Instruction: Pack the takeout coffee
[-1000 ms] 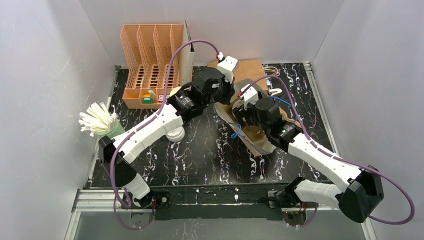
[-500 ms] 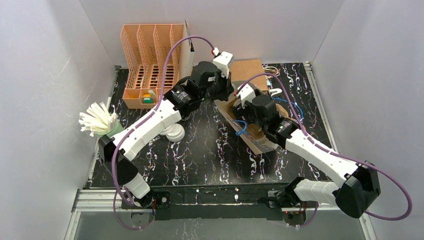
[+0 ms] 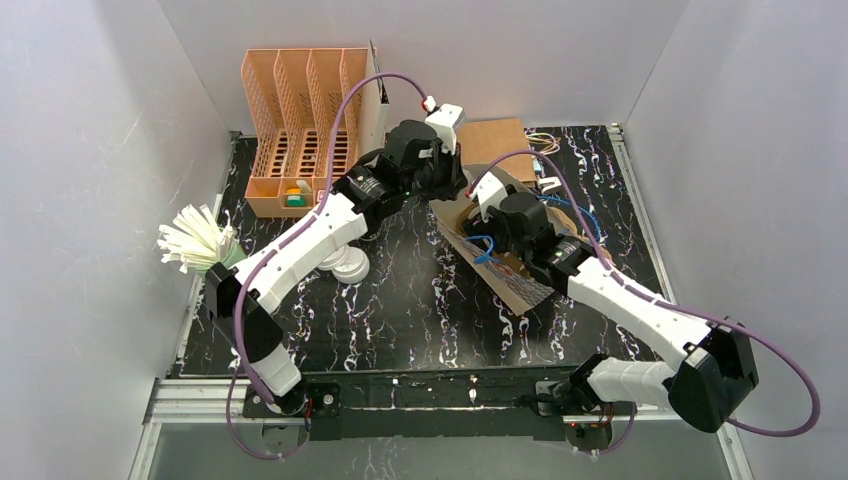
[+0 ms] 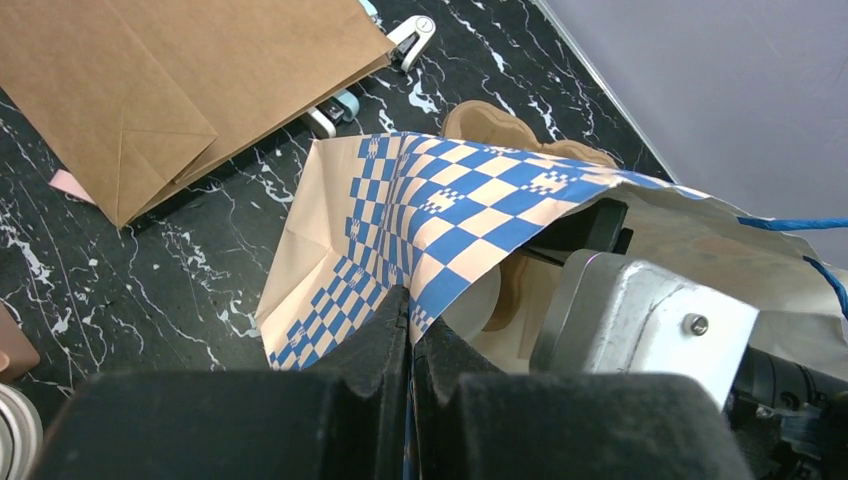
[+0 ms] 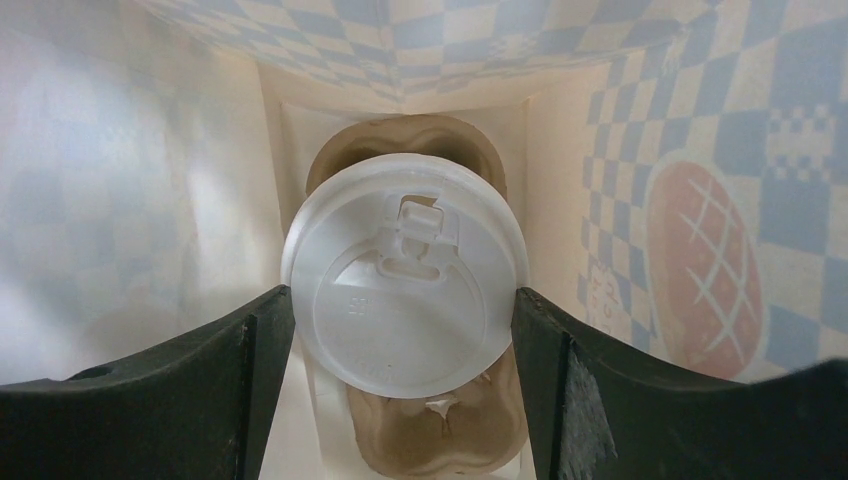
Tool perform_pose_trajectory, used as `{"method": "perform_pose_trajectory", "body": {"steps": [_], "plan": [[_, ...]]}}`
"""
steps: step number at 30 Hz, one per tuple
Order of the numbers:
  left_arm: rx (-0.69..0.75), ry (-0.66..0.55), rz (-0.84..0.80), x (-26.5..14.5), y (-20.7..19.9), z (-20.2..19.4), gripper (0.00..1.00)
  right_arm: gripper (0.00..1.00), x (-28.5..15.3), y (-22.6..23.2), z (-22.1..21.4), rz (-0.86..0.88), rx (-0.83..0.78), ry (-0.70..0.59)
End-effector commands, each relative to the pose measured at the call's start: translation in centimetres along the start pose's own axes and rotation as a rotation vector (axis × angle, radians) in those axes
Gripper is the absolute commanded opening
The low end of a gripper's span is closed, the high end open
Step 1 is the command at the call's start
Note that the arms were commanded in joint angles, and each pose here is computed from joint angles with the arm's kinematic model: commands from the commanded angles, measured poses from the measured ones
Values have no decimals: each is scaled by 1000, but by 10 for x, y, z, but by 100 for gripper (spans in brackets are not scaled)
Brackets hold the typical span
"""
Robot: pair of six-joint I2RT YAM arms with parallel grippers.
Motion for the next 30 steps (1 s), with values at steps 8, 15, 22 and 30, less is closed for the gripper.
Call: {"method": "perform_pose_trajectory", "body": {"steps": [8, 15, 22, 30], "plan": [[-42, 35, 149, -5, 15, 2, 0, 18, 22, 10, -4, 67, 65, 100], [-42, 26, 290, -3, 31, -2, 0, 18, 36, 12, -6, 165, 109, 141], [-47, 11, 348, 1, 40, -2, 0, 18, 54, 18, -11, 233, 115, 220], [-120, -19, 403, 3, 55, 2, 0, 18, 67, 25, -31, 239, 96, 333]]}}
Point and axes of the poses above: each gripper's point midway between its finger pads, its own x axis out along the fingers, its own y axis along the line the jaws close on, z = x × y, the point moved 8 cm from there along -x, back along the fingers, and after that the axes turned 7 degrees about -x, right-handed, at the moved point
